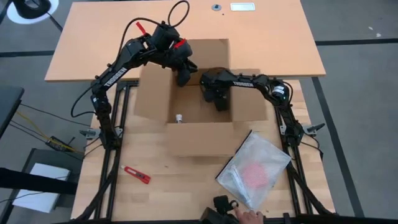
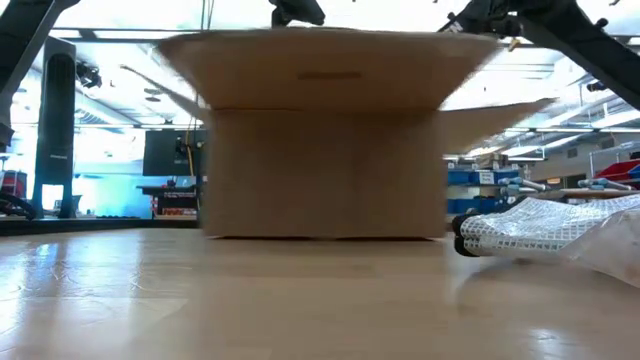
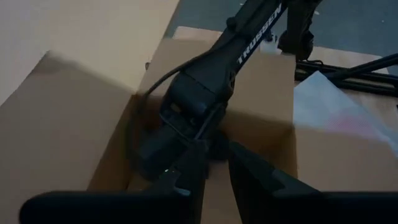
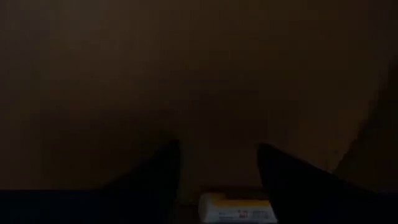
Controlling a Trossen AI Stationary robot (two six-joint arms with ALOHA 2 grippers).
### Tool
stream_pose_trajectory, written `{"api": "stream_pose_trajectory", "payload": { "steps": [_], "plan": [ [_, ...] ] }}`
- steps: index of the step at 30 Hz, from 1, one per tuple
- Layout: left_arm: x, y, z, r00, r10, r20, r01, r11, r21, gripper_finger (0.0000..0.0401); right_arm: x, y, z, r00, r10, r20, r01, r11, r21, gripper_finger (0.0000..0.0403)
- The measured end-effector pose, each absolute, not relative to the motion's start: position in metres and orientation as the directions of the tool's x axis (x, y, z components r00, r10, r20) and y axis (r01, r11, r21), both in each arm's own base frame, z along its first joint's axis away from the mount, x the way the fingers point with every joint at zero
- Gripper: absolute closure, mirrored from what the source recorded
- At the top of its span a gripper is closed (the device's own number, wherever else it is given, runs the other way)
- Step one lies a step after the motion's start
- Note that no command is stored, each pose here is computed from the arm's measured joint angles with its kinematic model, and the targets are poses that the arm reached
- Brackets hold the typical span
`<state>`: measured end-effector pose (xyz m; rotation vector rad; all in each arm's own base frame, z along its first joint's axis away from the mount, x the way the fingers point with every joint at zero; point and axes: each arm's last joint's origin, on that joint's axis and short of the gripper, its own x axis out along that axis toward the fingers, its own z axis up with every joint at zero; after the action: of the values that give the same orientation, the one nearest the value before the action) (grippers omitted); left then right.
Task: Unpack boxes
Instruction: Remove the white pill bottle from the cardboard box
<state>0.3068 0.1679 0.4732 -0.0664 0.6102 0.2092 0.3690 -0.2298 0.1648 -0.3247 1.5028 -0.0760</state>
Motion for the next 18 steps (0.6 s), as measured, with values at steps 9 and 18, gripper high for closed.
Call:
{"api": "stream_pose_trajectory", "payload": {
  "steps": [9, 18],
  "plan": [
    [0.307, 0.168, 0.474, 0.802, 0.176, -0.57, -0.213, 0.977, 0.002, 0.0323, 0.391, -0.239, 0.215, 0.276, -0.255, -0.927, 0.074, 0.967, -0.244, 0.031],
    [0.306, 0.168, 0.472, 0.795, 0.169, -0.583, -0.21, 0.978, -0.002, 0.0323, 0.382, -0.238, 0.207, 0.132, -0.343, -0.93, 0.012, 0.939, -0.345, 0.0304]
  ]
}}
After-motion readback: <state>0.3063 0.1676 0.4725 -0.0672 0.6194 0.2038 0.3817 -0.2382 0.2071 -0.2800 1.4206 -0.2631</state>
